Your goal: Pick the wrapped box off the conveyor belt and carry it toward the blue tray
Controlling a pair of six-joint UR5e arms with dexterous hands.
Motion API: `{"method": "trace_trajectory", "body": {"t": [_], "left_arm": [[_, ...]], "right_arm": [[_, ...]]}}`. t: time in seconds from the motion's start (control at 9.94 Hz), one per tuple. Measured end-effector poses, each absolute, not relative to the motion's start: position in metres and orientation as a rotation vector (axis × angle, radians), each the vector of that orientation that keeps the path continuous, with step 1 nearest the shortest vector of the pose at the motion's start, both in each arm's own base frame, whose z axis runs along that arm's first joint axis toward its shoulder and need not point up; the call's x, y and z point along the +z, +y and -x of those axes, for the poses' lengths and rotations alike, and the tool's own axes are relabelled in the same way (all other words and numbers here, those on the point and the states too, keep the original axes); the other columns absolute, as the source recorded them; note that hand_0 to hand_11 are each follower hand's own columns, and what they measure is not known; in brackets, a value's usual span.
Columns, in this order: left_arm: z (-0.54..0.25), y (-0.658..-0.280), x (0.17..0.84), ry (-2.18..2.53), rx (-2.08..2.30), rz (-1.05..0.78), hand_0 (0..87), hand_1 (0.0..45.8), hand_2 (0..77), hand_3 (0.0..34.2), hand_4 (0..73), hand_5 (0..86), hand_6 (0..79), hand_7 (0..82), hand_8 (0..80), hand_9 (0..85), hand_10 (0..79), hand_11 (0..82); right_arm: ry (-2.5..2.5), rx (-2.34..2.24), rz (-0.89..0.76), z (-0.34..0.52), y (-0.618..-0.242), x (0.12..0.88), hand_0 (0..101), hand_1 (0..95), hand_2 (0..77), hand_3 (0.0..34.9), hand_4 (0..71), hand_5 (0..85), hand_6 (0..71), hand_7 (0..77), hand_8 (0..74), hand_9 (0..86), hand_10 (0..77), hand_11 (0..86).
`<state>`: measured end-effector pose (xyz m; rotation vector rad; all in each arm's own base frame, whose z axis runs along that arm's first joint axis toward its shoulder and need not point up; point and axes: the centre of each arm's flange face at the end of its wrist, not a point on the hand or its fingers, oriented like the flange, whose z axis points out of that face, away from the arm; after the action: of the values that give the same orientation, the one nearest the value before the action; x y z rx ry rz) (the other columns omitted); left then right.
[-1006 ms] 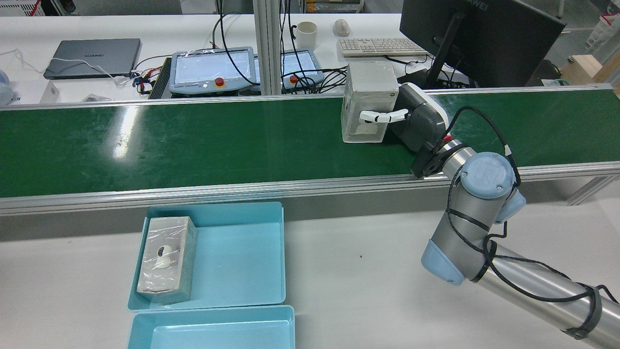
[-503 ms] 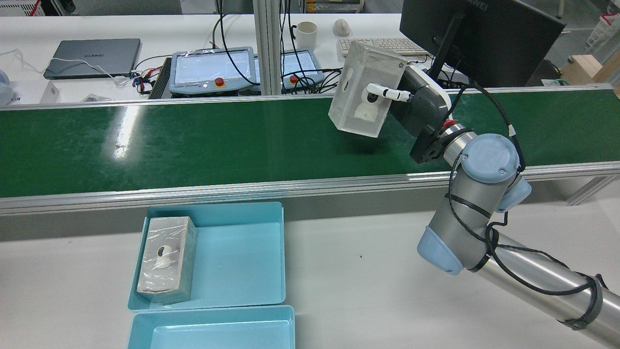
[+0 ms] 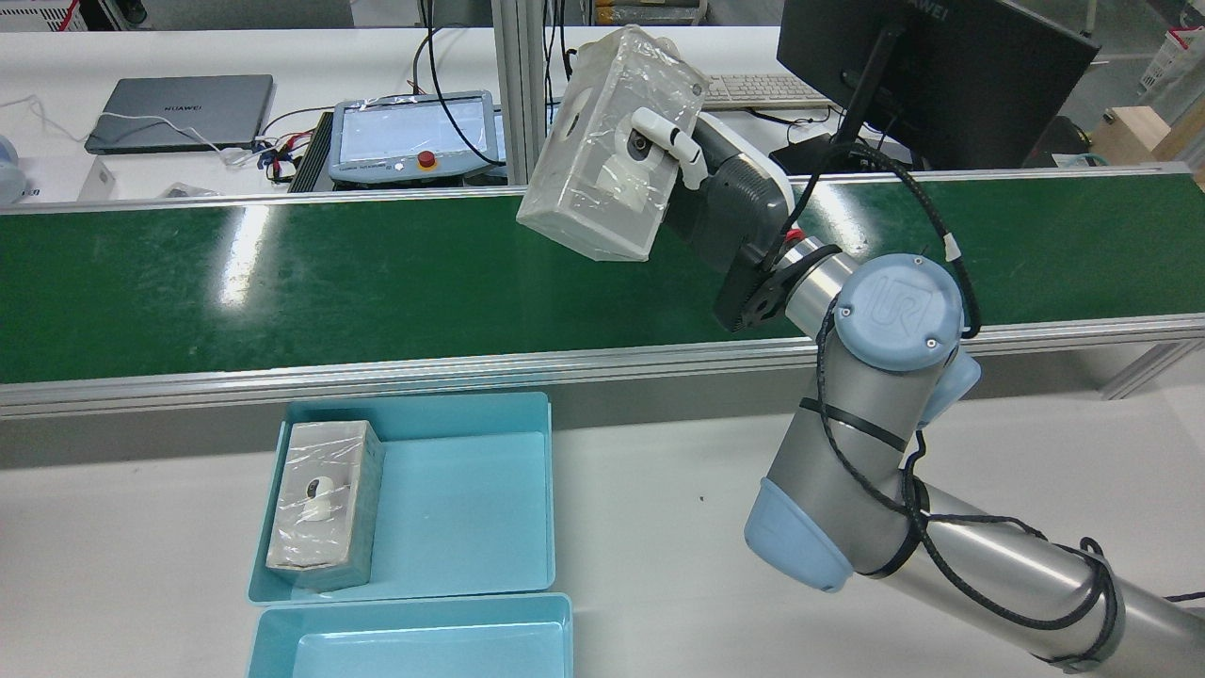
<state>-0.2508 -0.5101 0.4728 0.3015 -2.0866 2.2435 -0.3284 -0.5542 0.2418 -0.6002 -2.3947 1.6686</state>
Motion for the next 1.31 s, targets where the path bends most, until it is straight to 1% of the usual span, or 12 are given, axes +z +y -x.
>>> {"method": "trace_trajectory", "body": {"t": [0.1, 0.2, 0.3, 0.4, 0.6, 0.8, 0.91, 1.01, 1.11, 1.21, 1.31], "left_arm": [[0.251, -0.510, 0.473, -2.087, 2.243, -0.302, 0.0, 0.0, 1.1, 0.0, 0.0, 1.1, 0.5, 0.5, 0.5, 0.0, 0.5, 0.5], [0.251, -0.510, 0.473, -2.087, 2.243, -0.302, 0.0, 0.0, 1.1, 0.0, 0.0, 1.1, 0.5, 0.5, 0.5, 0.0, 0.5, 0.5], [0.251, -0.510, 0.473, -2.087, 2.243, -0.302, 0.0, 0.0, 1.1, 0.0, 0.0, 1.1, 0.5, 0.5, 0.5, 0.0, 0.5, 0.5], [0.251, -0.510, 0.473, -2.087, 2.243, -0.302, 0.0, 0.0, 0.5, 0.0, 0.0, 1.1, 0.5, 0.5, 0.5, 0.0, 0.5, 0.5], [0.251, -0.510, 0.473, -2.087, 2.243, -0.302, 0.0, 0.0, 1.1, 0.0, 0.0, 1.1, 0.5, 0.5, 0.5, 0.0, 0.5, 0.5], [0.251, -0.510, 0.473, -2.087, 2.243, -0.302, 0.0, 0.0, 1.1, 0.0, 0.0, 1.1, 0.5, 0.5, 0.5, 0.0, 0.5, 0.5], [0.251, -0.510, 0.473, -2.087, 2.243, -0.302, 0.0, 0.0, 1.1, 0.0, 0.0, 1.1, 0.5, 0.5, 0.5, 0.0, 0.5, 0.5], [0.251, -0.510, 0.473, -2.087, 2.243, -0.302, 0.0, 0.0, 1.1, 0.0, 0.0, 1.1, 0.5, 0.5, 0.5, 0.0, 0.5, 0.5], [0.251, -0.510, 0.473, -2.087, 2.243, -0.302, 0.0, 0.0, 1.1, 0.0, 0.0, 1.1, 0.5, 0.5, 0.5, 0.0, 0.5, 0.5], [0.251, -0.510, 0.473, -2.087, 2.243, -0.302, 0.0, 0.0, 1.1, 0.0, 0.0, 1.1, 0.5, 0.5, 0.5, 0.0, 0.5, 0.5], [0.251, -0.510, 0.473, -2.087, 2.243, -0.302, 0.0, 0.0, 1.1, 0.0, 0.0, 1.1, 0.5, 0.5, 0.5, 0.0, 0.0, 0.5]], "right_arm": [[-2.387, 1.637, 0.645, 0.346, -0.541, 0.226, 41, 3.3, 34.4, 0.0, 18.5, 58.9, 45.8, 40.9, 71.4, 67.6, 58.9, 71.4], [-2.378, 1.603, 0.677, 0.362, -0.526, 0.209, 41, 3.3, 34.4, 0.0, 18.5, 58.9, 45.8, 40.9, 71.4, 67.6, 58.9, 71.4], [-2.369, 1.572, 0.695, 0.376, -0.512, 0.193, 44, 3.3, 34.4, 0.0, 18.5, 60.0, 46.4, 41.5, 70.4, 69.8, 58.9, 70.4], [-2.360, 1.543, 0.713, 0.390, -0.499, 0.180, 44, 2.2, 33.8, 0.0, 18.5, 60.0, 46.4, 41.5, 70.4, 69.8, 58.9, 69.3], [-2.339, 1.491, 0.748, 0.418, -0.473, 0.161, 47, 2.2, 33.8, 0.0, 18.5, 60.0, 46.4, 41.5, 70.4, 69.8, 57.8, 69.8], [-2.327, 1.457, 0.775, 0.434, -0.456, 0.152, 47, 2.2, 33.8, 0.0, 18.5, 60.0, 46.4, 41.5, 70.4, 69.8, 57.3, 69.8], [-2.322, 1.442, 0.793, 0.439, -0.449, 0.149, 47, 2.2, 33.8, 0.0, 18.5, 60.0, 46.4, 41.5, 63.8, 64.9, 46.4, 62.7], [-2.326, 1.425, 0.814, 0.441, -0.442, 0.144, 47, 1.6, 32.2, 0.0, 19.1, 61.6, 46.4, 41.5, 56.2, 65.4, 37.1, 53.5], [-2.336, 1.407, 0.832, 0.440, -0.437, 0.138, 49, 2.2, 25.6, 0.0, 19.6, 54.5, 44.7, 35.5, 39.8, 64.9, 15.3, 36.0], [-2.346, 1.392, 0.849, 0.438, -0.432, 0.133, 49, 2.2, 25.6, 0.0, 19.6, 54.5, 44.7, 35.5, 39.8, 64.9, 15.3, 36.0], [-2.354, 1.377, 0.862, 0.436, -0.429, 0.128, 49, 2.2, 25.6, 0.0, 12.5, 43.1, 39.8, 29.5, 29.5, 72.5, 0.0, 26.7]]}}
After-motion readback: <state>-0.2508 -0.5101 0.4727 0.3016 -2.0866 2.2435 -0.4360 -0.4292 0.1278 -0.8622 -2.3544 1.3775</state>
